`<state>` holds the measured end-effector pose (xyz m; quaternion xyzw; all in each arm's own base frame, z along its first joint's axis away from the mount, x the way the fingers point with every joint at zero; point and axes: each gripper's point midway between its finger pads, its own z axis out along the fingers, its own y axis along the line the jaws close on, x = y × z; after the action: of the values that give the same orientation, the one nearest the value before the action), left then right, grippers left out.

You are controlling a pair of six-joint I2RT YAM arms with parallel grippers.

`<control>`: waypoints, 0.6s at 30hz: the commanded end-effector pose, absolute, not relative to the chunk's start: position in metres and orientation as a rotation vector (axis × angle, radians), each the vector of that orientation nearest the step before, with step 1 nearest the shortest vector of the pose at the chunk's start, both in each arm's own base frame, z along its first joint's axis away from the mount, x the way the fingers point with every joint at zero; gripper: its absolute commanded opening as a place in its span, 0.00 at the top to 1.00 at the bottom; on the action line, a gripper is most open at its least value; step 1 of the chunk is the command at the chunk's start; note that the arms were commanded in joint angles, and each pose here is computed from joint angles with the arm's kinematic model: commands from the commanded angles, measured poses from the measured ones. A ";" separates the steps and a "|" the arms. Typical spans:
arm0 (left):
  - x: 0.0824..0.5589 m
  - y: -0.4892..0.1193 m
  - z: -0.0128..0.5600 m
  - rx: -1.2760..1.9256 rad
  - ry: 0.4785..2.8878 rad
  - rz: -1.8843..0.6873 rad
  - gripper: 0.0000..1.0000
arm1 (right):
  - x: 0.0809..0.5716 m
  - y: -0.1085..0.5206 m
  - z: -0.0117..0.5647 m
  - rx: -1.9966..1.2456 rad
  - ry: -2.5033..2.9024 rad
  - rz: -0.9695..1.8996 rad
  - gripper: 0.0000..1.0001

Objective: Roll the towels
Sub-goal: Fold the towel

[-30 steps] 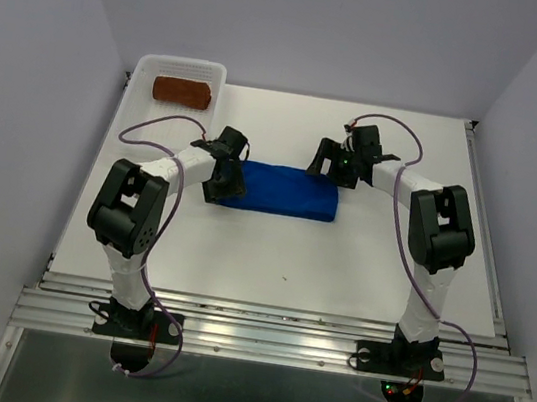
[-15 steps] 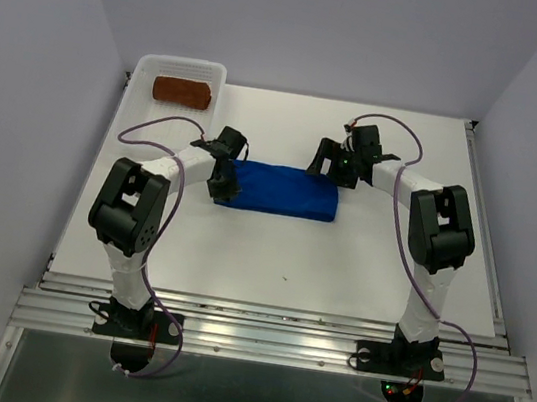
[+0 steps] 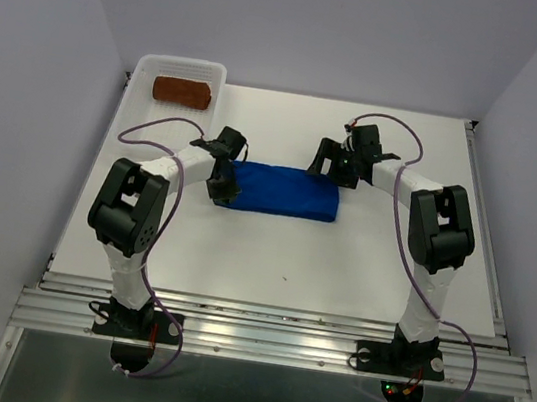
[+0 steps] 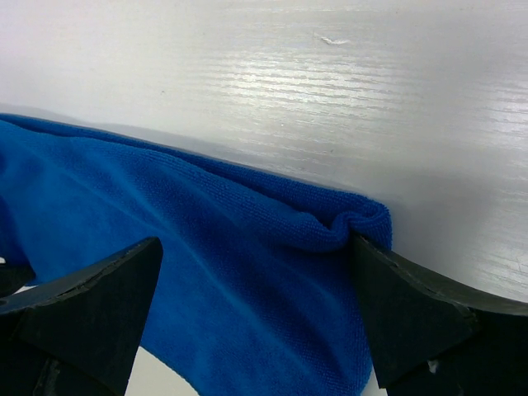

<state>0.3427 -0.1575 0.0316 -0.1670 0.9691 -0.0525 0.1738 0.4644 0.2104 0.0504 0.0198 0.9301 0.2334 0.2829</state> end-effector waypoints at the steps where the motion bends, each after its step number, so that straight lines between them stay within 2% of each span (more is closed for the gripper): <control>1: 0.350 -0.164 0.071 -0.446 2.691 -0.239 0.75 | 0.464 0.202 0.048 0.049 2.516 0.556 0.00; 5: 0.352 -0.167 0.078 -0.442 2.678 -0.269 0.75 | 0.464 0.201 0.048 0.046 2.517 0.552 0.00; 8: 0.352 -0.168 0.079 -0.428 2.680 -0.277 0.69 | 0.462 0.201 0.046 0.047 2.524 0.550 0.00; 11: 0.351 -0.168 0.076 -0.429 2.690 -0.269 0.67 | 0.462 0.201 0.046 0.047 2.524 0.550 0.00; 18: 0.349 -0.166 0.070 -0.429 2.706 -0.256 0.69 | 0.463 0.201 0.047 0.046 2.525 0.549 0.00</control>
<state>0.3443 -0.1673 0.0526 -0.1574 0.9674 -0.0837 0.1797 0.4637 0.2090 0.0501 0.0175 0.9318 0.2289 0.2812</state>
